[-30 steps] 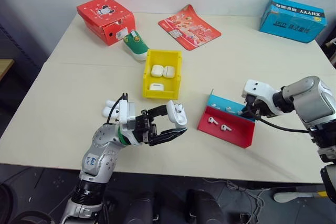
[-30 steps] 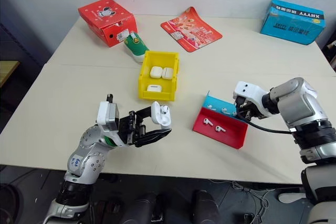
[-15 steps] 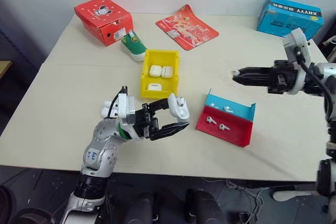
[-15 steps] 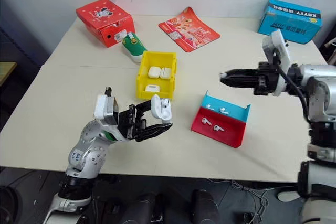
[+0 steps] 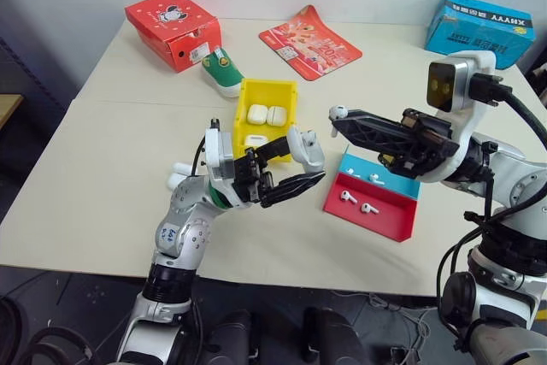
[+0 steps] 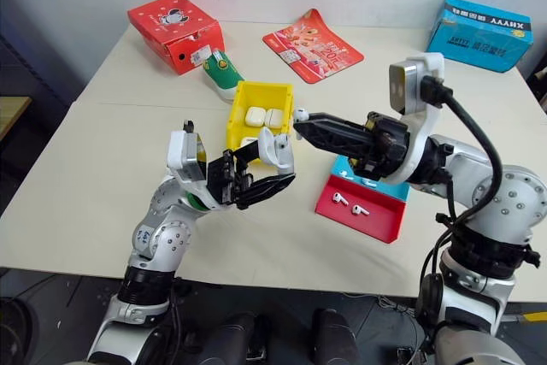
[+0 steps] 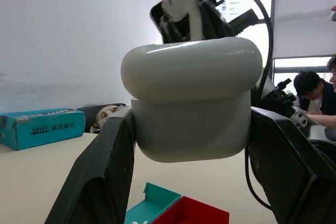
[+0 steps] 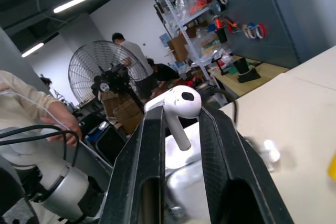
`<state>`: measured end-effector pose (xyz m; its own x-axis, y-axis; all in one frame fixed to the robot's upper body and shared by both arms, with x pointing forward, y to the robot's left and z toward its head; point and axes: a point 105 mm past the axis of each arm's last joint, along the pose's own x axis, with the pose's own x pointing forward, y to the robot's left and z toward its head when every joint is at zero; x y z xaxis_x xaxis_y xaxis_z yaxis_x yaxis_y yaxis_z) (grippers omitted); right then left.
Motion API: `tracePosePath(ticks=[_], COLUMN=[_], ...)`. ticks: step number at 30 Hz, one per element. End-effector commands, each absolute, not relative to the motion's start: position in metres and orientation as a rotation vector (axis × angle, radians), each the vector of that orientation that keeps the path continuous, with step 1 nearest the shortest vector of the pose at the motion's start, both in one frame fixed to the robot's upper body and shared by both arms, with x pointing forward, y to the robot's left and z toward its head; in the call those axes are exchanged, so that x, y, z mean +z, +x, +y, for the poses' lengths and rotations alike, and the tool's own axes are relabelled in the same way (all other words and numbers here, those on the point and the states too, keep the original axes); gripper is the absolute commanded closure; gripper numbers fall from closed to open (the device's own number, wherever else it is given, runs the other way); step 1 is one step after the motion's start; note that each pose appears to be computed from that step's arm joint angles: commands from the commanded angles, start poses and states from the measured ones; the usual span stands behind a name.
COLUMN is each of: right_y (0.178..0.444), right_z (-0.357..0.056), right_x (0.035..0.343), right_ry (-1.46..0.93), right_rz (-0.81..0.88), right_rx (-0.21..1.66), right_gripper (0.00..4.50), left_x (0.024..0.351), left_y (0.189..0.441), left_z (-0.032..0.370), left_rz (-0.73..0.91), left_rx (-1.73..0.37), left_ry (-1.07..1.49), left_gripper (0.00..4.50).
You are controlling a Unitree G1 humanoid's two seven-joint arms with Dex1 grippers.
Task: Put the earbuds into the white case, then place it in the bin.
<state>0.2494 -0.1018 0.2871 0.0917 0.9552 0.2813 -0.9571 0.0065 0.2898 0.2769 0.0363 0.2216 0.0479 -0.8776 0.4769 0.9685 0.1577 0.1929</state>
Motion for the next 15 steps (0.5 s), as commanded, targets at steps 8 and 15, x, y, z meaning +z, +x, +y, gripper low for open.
tracePosePath(ticks=[8,15], right_y=[0.237,0.242], right_z=[-0.090,-0.090], right_x=[0.282,0.277], right_ry=[0.388,0.377], right_rz=[-0.077,-0.084], right_rx=[1.501,1.475], right_gripper=[3.93,3.93], left_x=[0.232,0.232], left_y=[0.275,0.273], left_z=[0.030,0.028], left_rz=[-0.603,-0.603], left_rx=[-1.425,-1.432], left_ry=[-0.194,-0.196], left_gripper=[1.71,1.71])
